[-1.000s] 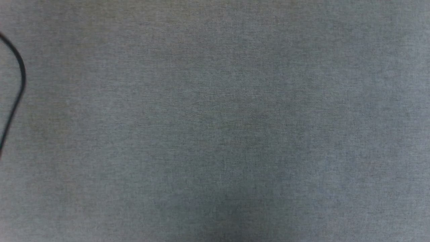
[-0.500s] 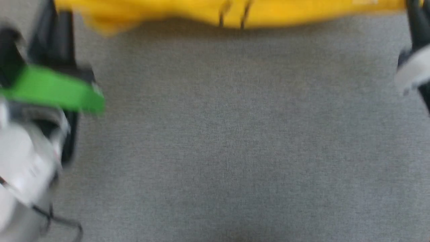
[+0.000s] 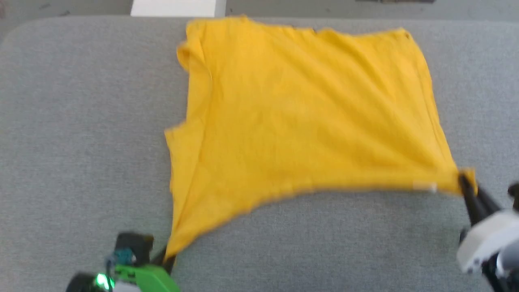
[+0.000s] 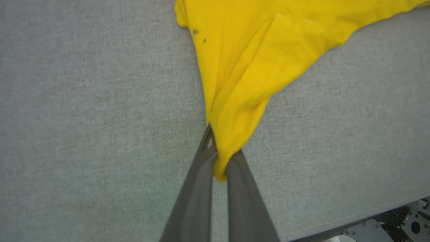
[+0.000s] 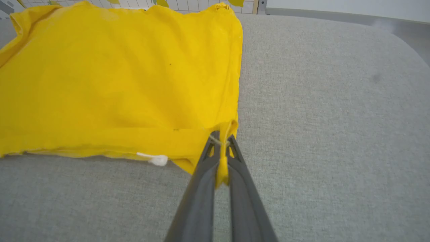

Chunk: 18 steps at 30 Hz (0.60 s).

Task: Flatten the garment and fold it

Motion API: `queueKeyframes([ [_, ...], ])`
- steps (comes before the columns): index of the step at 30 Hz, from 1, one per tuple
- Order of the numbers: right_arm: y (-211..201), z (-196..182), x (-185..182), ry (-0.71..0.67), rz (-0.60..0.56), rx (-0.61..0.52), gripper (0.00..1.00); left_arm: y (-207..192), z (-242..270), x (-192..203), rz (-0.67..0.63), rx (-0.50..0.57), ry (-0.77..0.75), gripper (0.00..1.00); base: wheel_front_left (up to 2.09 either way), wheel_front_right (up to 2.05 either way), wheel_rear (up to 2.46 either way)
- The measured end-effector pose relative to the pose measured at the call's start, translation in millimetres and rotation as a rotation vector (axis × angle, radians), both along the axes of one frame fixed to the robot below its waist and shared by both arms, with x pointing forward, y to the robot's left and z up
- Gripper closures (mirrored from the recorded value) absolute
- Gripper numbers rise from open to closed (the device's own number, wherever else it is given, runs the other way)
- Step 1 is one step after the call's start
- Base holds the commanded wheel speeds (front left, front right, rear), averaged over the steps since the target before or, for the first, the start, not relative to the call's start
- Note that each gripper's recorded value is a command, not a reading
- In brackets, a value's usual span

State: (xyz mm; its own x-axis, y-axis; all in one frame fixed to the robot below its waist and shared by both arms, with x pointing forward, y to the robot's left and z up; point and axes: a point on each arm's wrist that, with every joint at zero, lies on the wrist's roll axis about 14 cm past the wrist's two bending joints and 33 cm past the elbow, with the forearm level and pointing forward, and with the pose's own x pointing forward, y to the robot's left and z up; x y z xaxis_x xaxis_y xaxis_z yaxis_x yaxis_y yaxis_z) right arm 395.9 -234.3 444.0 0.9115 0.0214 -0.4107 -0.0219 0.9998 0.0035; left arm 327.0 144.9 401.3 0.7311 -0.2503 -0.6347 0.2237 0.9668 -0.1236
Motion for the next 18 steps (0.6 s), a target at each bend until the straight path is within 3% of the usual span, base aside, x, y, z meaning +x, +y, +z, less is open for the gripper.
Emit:
queueKeyframes([
  [9, 3, -52, -89, 0.274, -0.014, 0.030, 1.00, 8, -39, -89, -0.054, -0.002, 0.342, 1.00, 0.00, 0.00, 0.00],
  [18, 1, -81, -162, 0.545, -0.031, 0.080, 1.00, 14, -47, -136, -0.033, -0.029, 0.502, 1.00, 0.00, 0.00, 0.00],
])
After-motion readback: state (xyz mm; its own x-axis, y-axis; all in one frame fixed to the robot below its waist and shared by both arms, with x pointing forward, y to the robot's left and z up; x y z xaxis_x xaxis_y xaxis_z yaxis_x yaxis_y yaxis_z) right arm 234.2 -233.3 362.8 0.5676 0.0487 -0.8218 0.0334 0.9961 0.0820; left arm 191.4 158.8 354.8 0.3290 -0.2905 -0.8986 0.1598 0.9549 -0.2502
